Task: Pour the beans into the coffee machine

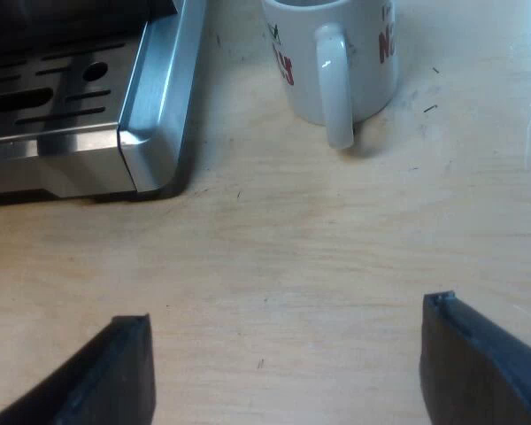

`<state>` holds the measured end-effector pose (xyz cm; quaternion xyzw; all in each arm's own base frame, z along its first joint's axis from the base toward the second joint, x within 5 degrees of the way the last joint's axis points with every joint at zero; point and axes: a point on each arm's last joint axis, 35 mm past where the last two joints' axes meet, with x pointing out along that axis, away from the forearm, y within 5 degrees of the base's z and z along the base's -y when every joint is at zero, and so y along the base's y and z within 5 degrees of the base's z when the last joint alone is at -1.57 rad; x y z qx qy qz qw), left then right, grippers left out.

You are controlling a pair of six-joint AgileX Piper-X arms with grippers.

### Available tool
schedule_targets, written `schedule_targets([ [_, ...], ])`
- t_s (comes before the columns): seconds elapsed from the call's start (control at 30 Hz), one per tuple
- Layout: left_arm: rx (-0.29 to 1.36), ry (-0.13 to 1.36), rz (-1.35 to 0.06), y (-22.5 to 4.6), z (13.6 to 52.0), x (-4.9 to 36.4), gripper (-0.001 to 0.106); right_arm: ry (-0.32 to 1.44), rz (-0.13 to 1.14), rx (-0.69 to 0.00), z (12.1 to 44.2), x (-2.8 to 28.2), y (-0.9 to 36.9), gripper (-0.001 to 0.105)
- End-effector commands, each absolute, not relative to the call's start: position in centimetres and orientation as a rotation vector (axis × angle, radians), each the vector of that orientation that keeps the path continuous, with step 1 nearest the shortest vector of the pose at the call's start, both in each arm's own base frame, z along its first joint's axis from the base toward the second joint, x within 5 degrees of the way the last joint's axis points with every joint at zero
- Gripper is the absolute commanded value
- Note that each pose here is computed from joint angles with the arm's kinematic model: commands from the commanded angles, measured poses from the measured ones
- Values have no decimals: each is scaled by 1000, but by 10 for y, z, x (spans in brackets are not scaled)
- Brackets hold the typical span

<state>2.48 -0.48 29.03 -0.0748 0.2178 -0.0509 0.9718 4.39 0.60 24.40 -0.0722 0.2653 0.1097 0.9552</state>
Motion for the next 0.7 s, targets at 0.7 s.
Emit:
schedule_targets([
  [0.7, -190, 381, -117, -5, 304, 24, 85, 414, 317, -136, 284, 32, 10, 64],
])
